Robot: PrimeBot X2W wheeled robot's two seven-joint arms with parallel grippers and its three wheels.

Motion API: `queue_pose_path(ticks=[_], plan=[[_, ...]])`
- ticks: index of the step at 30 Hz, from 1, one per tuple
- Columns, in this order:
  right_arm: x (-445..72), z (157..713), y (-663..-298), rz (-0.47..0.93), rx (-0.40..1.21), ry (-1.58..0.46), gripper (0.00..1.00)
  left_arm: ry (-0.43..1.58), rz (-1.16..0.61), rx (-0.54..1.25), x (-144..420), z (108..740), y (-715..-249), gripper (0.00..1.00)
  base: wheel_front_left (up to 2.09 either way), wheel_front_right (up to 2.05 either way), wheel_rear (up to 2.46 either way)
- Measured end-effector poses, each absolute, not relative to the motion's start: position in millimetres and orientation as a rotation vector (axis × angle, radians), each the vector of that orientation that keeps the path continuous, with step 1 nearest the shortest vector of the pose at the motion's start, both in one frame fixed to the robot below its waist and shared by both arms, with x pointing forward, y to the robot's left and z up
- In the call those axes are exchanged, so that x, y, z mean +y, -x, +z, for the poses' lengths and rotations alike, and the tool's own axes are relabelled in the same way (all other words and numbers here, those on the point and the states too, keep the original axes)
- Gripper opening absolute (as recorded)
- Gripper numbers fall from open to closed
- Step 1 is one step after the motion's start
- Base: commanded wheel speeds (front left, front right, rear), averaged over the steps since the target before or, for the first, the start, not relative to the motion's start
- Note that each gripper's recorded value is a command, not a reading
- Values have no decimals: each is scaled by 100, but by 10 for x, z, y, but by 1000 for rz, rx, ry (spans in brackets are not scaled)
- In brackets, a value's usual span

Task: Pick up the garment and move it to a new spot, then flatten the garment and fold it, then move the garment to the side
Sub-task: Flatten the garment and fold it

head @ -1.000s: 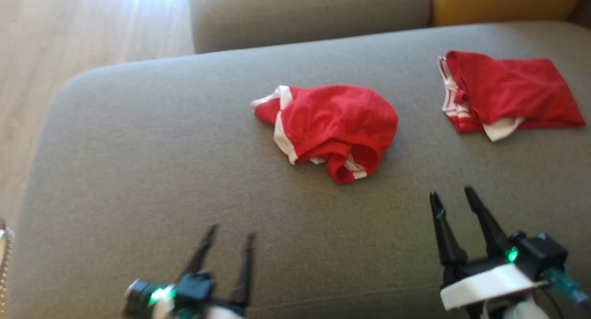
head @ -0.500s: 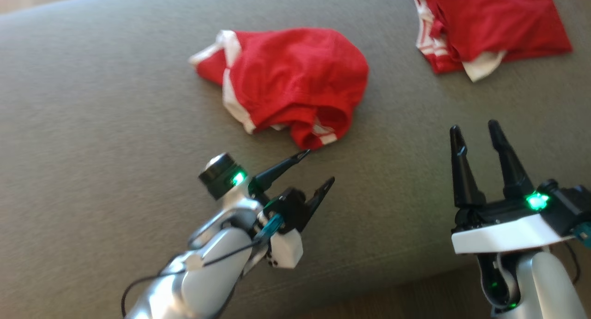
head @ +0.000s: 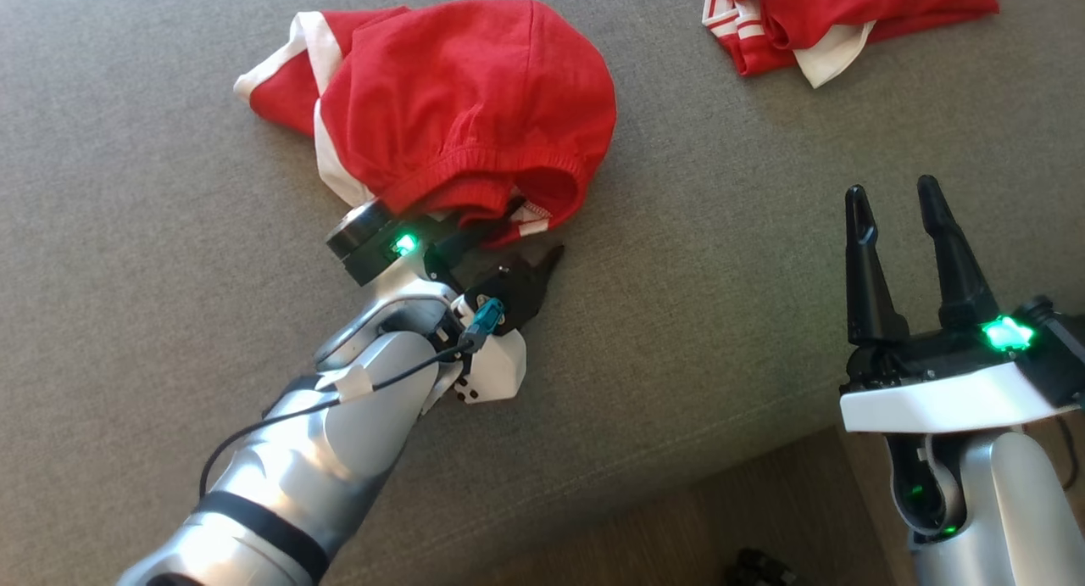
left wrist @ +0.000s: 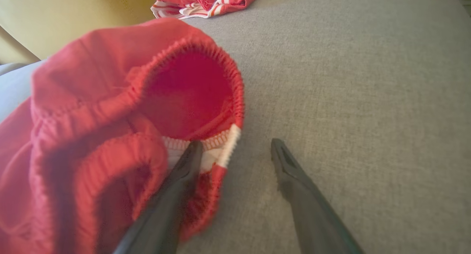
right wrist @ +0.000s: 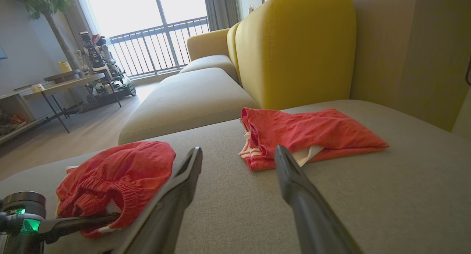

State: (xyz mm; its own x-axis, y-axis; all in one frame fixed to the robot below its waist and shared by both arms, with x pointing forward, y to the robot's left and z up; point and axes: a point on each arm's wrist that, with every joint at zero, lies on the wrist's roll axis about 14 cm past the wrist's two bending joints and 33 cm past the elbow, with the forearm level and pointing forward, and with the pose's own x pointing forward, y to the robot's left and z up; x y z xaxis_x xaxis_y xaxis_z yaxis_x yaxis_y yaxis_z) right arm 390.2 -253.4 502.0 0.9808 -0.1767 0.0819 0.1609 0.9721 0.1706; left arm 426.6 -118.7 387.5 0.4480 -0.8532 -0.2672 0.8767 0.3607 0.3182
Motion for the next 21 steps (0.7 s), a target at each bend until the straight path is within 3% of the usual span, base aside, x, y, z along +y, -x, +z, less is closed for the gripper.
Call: queue_pose_path(ticks=[1, 2, 10, 16, 21], plan=[[-2540, 5014, -3901, -173, -95, -163, 100, -450, -1116, 62, -1189, 3865, -4274, 27, 0, 0, 0], [-2542, 5011, -3902, -173, -94, -163, 100, -453, -1116, 61, -1188, 3866, -4287, 0, 0, 0, 0], [-2530, 5115, -3883, -167, -124, -166, 100, -384, -1109, 63, -1199, 4039, -4287, 0, 0, 0, 0], [-2517, 5231, -3834, -162, -158, -182, 100, -114, -1050, 36, -1321, 4600, -4393, 0, 0, 0, 0], [-2499, 5328, -3761, -158, -186, -211, 100, 98, -1053, -60, -1460, 5638, -4699, 0, 0, 0, 0]])
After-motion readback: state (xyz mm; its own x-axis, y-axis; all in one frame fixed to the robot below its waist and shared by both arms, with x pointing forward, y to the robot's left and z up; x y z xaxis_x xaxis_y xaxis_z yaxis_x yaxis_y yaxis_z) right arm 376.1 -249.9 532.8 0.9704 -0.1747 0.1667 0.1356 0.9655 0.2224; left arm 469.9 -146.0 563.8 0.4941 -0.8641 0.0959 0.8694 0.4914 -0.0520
